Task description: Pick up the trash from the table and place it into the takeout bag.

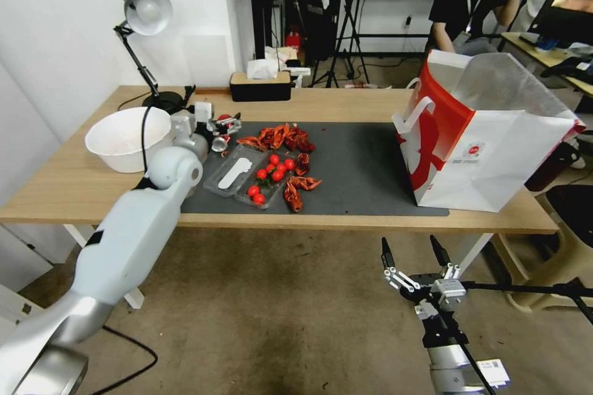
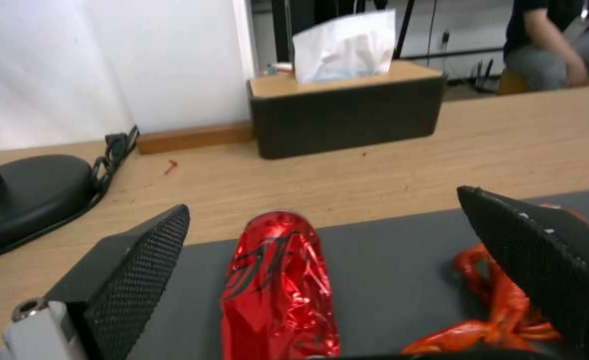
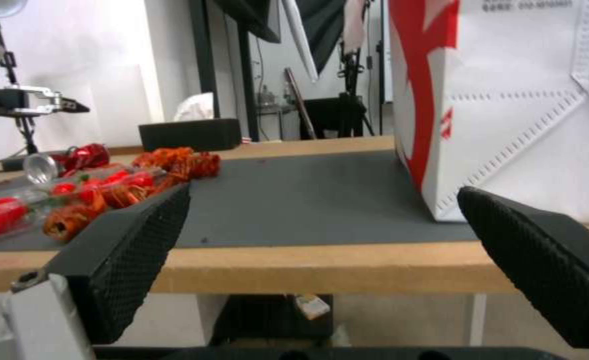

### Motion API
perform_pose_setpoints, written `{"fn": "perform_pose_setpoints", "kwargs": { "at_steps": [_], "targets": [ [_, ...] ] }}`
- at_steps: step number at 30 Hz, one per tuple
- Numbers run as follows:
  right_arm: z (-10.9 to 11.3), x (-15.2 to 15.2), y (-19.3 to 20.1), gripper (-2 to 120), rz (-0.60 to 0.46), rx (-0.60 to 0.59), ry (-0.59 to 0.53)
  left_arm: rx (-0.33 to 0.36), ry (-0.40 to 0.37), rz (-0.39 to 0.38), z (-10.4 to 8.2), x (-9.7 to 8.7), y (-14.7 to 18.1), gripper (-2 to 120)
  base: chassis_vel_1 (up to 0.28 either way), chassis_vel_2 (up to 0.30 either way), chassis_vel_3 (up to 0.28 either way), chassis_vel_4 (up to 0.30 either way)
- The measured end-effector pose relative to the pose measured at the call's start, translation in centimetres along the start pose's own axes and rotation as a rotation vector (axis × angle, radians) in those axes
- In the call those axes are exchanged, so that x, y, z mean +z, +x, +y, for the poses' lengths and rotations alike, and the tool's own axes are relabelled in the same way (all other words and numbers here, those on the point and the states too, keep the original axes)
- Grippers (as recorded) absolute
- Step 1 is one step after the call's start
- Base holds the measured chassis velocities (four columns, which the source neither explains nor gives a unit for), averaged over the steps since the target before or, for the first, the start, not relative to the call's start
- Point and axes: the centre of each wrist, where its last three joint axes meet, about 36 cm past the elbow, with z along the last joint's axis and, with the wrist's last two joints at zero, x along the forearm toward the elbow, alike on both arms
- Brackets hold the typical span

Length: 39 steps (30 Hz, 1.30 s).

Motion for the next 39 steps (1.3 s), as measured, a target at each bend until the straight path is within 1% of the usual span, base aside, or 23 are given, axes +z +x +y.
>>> {"fn": "perform_pose_setpoints", "kwargs": {
  "at_steps": [2, 5, 7, 12, 13, 16, 18, 21, 27, 29, 30, 32, 33, 35, 36, 37, 39],
  "targets": [
    [-0.3, 0.4, 0.2, 100, 0.005, 0.007, 0.001, -0.006, 0.0, 0.04, 0.3, 0.4, -0.7, 100, 0.0, 0.0, 0.0, 0.0],
    [-0.4, 0.4, 0.2, 100, 0.005, 0.008, 0.0, -0.008, 0.001, 0.052, 0.4, 0.6, -0.9, 100, 0.0, 0.0, 0.0, 0.0],
    [-0.4, 0.6, 0.1, 100, 0.006, 0.009, 0.001, -0.006, 0.013, 0.079, 0.7, 1.1, -1.3, 100, 0.0, 0.0, 0.0, 0.0],
    [-0.4, 0.8, 0.1, 100, 0.006, 0.009, -0.001, 0.008, 0.041, 0.129, 1.2, 1.6, -2.0, 100, 0.0, 0.0, 0.0, 0.0],
    [-0.4, 0.8, 0.1, 100, 0.006, 0.009, -0.001, 0.008, 0.041, 0.129, 1.2, 1.6, -2.0, 100, 0.0, 0.0, 0.0, 0.0],
    [-0.4, 1.0, 0.4, 100, 0.007, 0.01, -0.002, 0.019, 0.083, 0.172, 1.4, 1.5, -2.4, 100, 0.0, 0.0, 0.0, 0.0],
    [-0.4, 1.0, 0.4, 100, 0.007, 0.01, -0.002, 0.022, 0.093, 0.182, 1.5, 1.4, -2.4, 100, 0.0, 0.0, 0.0, 0.0],
    [-0.5, 0.9, 0.5, 100, 0.005, 0.011, -0.001, 0.008, 0.123, 0.219, 1.8, 1.3, -2.7, 100, 0.0, 0.0, 0.0, 0.0],
    [-0.5, 0.9, 0.5, 100, 0.004, 0.011, -0.001, -0.008, 0.146, 0.245, 1.9, 1.0, -2.9, 99, 0.0, 0.0, 0.0, 0.0],
    [-0.4, 0.9, 0.5, 100, 0.003, 0.011, -0.001, -0.02, 0.157, 0.269, 1.9, 1.0, -3.0, 90, 0.0, 0.0, 0.0, 0.0],
    [-0.4, 0.9, 0.5, 100, 0.003, 0.011, -0.001, -0.02, 0.157, 0.269, 1.9, 1.0, -3.0, 90, 0.0, 0.0, 0.0, 0.0],
    [-0.4, 0.9, 0.4, 100, 0.002, 0.01, -0.002, -0.024, 0.162, 0.283, 2.0, 1.0, -3.0, 80, 0.0, 0.0, 0.0, 0.0],
    [-0.4, 0.9, 0.4, 100, 0.002, 0.01, -0.002, -0.024, 0.162, 0.283, 2.0, 1.0, -3.0, 80, 0.0, 0.0, 0.0, 0.0],
    [-0.3, 0.9, 0.4, 100, 0.003, 0.01, -0.002, -0.029, 0.164, 0.286, 2.2, 1.1, -2.9, 68, 0.0, 0.0, 0.0, 0.0],
    [-0.3, 0.9, 0.5, 100, 0.003, 0.009, -0.002, -0.031, 0.165, 0.284, 2.4, 1.1, -2.9, 64, 0.0, 0.0, 0.0, 0.0],
    [-0.3, 0.9, 0.5, 100, 0.003, 0.009, -0.002, -0.031, 0.165, 0.284, 2.4, 1.1, -2.9, 64, 0.0, 0.0, 0.0, 0.0],
    [-0.3, 0.9, 0.5, 100, 0.004, 0.009, -0.002, -0.04, 0.161, 0.269, 2.6, 1.1, -2.8, 56, 0.0, 0.0, 0.0, 0.0]
  ]
}}
